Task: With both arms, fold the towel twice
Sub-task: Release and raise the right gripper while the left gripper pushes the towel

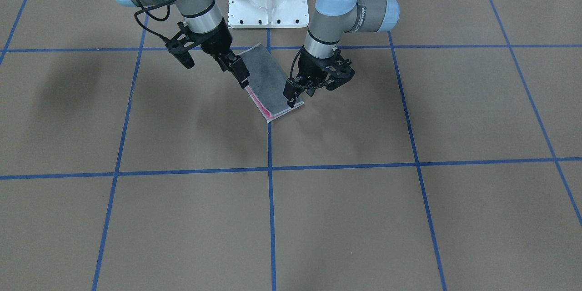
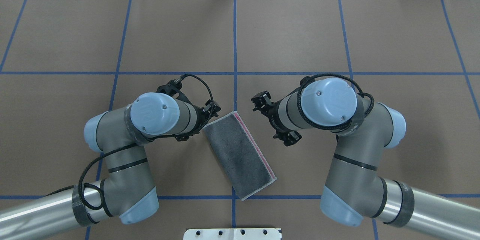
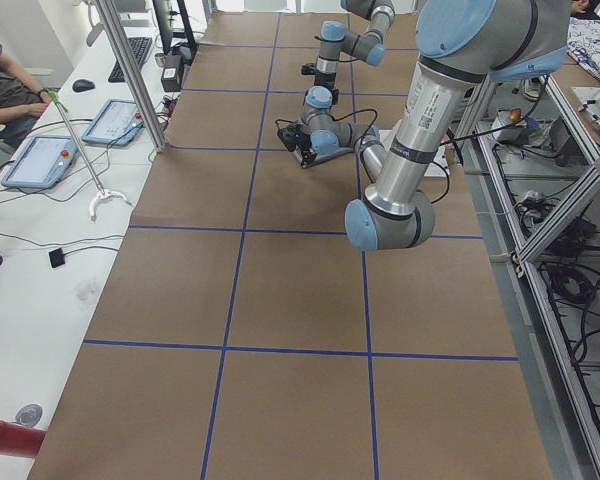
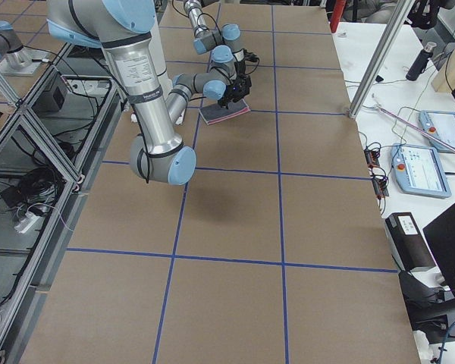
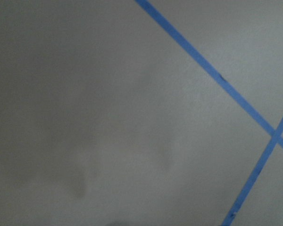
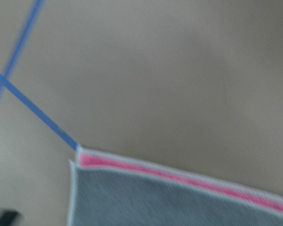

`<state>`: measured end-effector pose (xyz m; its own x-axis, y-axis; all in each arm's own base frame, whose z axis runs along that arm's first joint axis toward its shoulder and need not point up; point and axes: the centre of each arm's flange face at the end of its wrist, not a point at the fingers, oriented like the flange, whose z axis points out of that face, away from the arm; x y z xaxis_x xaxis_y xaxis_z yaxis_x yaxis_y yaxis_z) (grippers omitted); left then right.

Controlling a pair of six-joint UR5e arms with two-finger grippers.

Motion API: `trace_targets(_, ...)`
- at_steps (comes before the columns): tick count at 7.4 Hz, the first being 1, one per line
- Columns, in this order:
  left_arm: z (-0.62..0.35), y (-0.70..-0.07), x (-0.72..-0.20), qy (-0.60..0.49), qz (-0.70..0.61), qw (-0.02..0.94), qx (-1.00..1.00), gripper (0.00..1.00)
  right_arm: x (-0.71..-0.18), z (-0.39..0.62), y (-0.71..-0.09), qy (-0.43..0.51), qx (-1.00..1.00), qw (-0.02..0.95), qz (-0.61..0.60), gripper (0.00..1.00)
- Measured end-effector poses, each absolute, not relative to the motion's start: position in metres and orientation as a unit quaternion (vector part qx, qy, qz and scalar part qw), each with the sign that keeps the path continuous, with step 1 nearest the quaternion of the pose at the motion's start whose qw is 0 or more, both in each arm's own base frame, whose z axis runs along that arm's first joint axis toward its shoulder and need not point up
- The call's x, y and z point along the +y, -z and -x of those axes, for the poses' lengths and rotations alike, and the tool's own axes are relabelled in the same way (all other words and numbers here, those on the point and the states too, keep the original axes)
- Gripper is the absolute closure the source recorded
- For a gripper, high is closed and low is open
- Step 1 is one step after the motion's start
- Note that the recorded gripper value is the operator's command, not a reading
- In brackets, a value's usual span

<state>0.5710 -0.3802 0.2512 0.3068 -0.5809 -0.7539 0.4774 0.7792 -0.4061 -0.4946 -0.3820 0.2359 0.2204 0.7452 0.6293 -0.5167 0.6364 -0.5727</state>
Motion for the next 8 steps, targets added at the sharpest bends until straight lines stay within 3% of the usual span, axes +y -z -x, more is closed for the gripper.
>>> trace_targets(2,-0.58,-0.253,-0.365,0.319,0.056,0.811,0.487,0.61,-0.403,0.495,-0.247,-0.406,-0.464,0.781,0.103,0.0)
trace_targets(5,-0.584,-0.256,-0.363,0.315,0.054,0.814,0.484,0.62,-0.408,0.497,-0.249,-0.406,-0.462,0.782,0.1,0.0)
trace_targets(6,-0.584,-0.257,-0.363,0.314,0.054,0.815,0.484,0.7,-0.408,0.496,-0.249,-0.406,-0.462,0.782,0.1,0.0)
trace_targets(8,-0.585,-0.258,-0.363,0.314,0.054,0.816,0.483,1.0,-0.409,0.496,-0.25,-0.406,-0.462,0.782,0.1,0.0)
